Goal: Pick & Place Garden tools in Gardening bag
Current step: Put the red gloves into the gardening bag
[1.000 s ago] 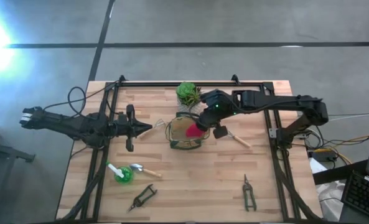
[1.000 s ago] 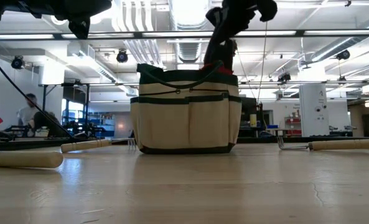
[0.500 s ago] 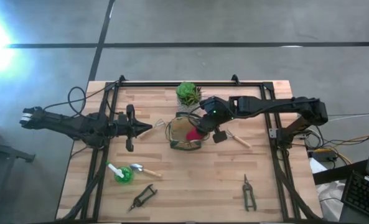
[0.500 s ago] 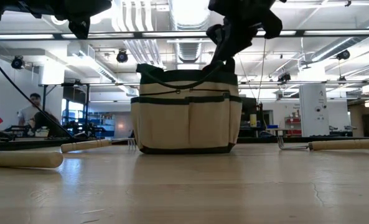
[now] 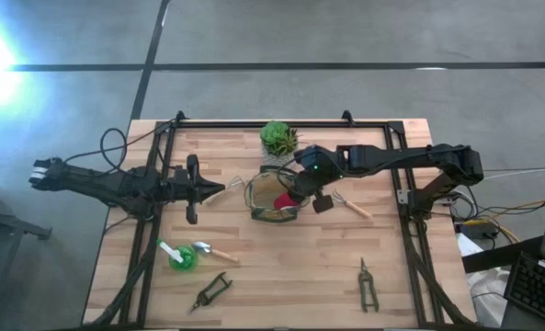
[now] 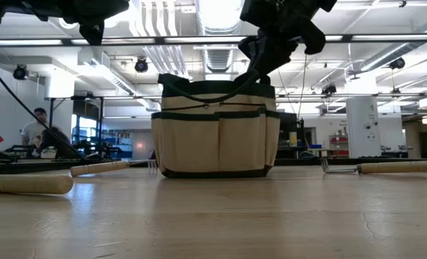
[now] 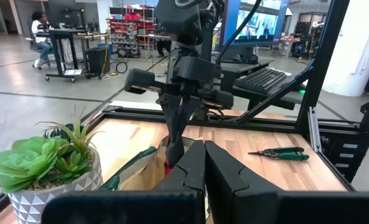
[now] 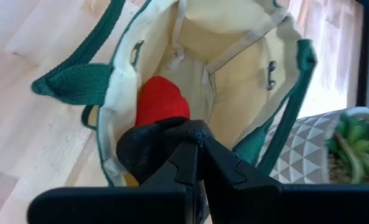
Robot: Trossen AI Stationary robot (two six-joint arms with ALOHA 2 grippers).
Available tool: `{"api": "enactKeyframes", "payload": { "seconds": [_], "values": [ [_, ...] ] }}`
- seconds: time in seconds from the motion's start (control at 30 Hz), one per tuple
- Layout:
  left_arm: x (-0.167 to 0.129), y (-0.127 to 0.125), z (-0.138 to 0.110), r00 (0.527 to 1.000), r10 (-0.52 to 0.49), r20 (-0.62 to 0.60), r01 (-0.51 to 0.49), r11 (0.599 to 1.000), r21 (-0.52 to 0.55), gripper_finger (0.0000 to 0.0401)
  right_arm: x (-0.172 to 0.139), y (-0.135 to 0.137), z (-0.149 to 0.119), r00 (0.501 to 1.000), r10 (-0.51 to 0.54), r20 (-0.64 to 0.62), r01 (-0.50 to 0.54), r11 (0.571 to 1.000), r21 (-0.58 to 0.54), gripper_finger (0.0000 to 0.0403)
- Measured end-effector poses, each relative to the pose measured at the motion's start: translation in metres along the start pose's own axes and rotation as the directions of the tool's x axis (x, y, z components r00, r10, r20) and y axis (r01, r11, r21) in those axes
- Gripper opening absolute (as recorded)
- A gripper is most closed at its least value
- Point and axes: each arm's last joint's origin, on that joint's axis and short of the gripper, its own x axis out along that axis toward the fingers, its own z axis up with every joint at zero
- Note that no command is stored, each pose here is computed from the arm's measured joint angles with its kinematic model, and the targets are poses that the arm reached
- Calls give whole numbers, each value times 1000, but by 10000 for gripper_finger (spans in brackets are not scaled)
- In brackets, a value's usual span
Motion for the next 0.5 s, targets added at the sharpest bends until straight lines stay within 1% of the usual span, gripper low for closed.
{"api": "enactKeyframes", "payload": {
  "seconds": [0.3, 0.5],
  "values": [
    [0, 0, 0, 1000, 0, 0, 0, 1000, 0, 5, 5, 0, -1, 999, -14, 38, 14, 1000, 14, 8],
    [0, 0, 0, 1000, 0, 0, 0, 1000, 0, 5, 12, 4, -10, 1000, -1, 16, 0, 1000, 24, 8]
  ]
}}
